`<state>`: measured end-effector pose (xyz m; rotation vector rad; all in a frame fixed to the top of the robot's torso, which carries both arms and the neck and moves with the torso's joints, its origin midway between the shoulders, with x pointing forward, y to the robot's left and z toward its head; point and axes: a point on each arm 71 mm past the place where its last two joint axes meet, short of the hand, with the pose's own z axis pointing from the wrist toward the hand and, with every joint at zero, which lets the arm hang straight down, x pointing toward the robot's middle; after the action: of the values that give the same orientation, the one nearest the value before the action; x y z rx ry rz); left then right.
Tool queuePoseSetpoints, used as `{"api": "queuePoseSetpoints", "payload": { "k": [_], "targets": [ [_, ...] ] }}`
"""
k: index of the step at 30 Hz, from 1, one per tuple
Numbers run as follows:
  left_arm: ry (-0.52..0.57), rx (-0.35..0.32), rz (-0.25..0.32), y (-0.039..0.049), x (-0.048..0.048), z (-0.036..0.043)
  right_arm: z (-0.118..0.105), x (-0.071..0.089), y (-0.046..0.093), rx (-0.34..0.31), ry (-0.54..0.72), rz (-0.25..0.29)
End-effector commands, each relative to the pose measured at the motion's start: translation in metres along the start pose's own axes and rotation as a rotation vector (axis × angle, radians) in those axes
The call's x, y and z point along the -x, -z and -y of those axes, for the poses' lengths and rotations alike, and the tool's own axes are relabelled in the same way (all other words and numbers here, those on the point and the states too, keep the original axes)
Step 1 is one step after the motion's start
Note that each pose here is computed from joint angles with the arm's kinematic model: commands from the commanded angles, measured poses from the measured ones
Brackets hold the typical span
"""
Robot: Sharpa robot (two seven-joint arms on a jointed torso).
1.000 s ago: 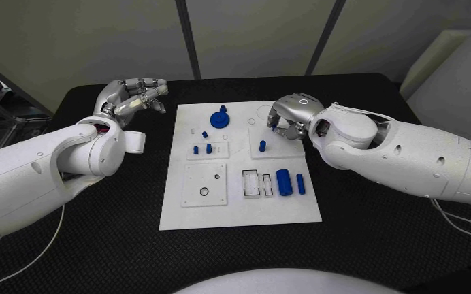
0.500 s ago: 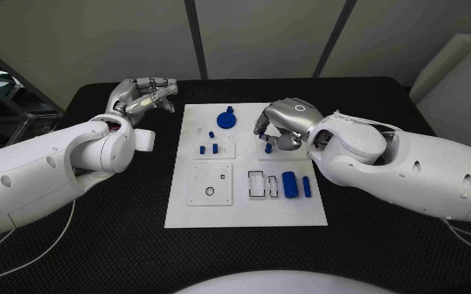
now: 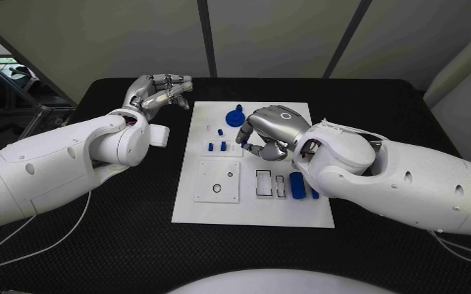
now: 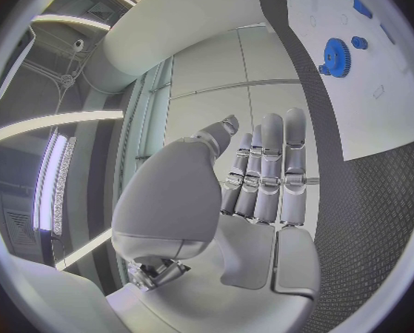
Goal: Assemble the parts on the task board
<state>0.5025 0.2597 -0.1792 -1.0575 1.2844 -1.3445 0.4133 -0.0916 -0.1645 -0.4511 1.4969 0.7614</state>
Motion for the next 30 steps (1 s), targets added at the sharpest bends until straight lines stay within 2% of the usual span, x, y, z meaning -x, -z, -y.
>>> {"api": "queuePoseSetpoints", "payload": {
  "k": [1, 7, 11, 30],
  "targets": [
    [0.010, -0.008, -0.009, -0.0009, -0.0025, 0.0015, -0.004, -0.010, -0.001, 0.023, -0.037, -0.024],
    [0.014, -0.006, -0.016, -0.0017, -0.0056, 0.0012, -0.008, -0.031, -0.004, 0.029, -0.072, -0.062],
    [0.016, -0.005, -0.020, -0.0018, -0.0068, 0.0013, -0.008, -0.038, -0.006, 0.029, -0.080, -0.075],
    [0.021, -0.003, -0.030, -0.0034, -0.0107, 0.0006, -0.010, -0.052, -0.008, 0.032, -0.097, -0.100]
  ]
}}
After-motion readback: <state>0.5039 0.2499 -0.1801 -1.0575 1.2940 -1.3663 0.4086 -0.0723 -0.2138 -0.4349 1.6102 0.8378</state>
